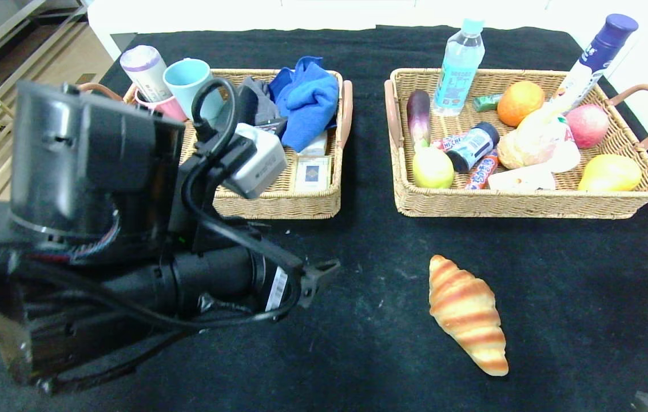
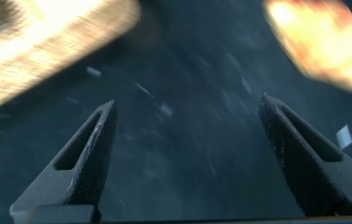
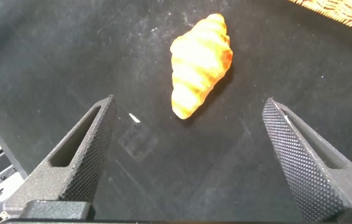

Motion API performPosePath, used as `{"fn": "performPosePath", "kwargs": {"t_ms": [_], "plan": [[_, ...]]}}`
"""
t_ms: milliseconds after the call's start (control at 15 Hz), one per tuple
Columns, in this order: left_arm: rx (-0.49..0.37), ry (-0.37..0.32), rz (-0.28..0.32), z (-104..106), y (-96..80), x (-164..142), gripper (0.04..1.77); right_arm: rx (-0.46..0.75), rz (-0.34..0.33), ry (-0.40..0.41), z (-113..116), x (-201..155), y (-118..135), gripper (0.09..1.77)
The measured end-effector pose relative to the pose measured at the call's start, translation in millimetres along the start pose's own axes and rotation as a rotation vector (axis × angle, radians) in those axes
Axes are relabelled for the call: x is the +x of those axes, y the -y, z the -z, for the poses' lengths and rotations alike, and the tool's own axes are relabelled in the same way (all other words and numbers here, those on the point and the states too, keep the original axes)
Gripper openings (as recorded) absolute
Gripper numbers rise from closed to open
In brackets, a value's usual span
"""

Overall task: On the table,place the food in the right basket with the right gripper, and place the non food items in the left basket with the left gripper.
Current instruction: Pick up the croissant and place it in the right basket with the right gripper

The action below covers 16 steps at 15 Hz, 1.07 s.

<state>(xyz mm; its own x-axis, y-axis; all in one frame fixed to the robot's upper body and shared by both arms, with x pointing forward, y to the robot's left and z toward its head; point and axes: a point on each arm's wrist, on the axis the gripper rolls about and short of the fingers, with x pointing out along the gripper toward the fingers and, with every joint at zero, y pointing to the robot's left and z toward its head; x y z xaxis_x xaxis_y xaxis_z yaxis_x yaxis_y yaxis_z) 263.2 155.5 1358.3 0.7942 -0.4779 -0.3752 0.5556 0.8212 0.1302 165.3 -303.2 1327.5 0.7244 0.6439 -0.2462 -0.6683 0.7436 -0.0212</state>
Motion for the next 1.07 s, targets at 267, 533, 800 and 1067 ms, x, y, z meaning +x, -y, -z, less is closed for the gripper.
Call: {"fn": "performPosePath", "kwargs": {"t_ms": [267, 533, 800, 1067], "plan": [[0.189, 0.067, 0.119, 49, 5.8, -17, 1.67, 0.004, -0.004, -0.011, 0, 3, 1, 1.71], [0.219, 0.127, 0.119, 69, 3.0, -26, 1.69, 0.013, -0.008, -0.035, 1, 8, 3, 1.71], [0.22, 0.129, 0.121, 73, 1.6, -30, 1.7, 0.023, -0.017, -0.04, 0, 11, 4, 1.71], [0.212, 0.139, 0.116, 71, 0.9, -32, 1.7, 0.074, 0.029, -0.03, -22, 13, 6, 1.71]]}}
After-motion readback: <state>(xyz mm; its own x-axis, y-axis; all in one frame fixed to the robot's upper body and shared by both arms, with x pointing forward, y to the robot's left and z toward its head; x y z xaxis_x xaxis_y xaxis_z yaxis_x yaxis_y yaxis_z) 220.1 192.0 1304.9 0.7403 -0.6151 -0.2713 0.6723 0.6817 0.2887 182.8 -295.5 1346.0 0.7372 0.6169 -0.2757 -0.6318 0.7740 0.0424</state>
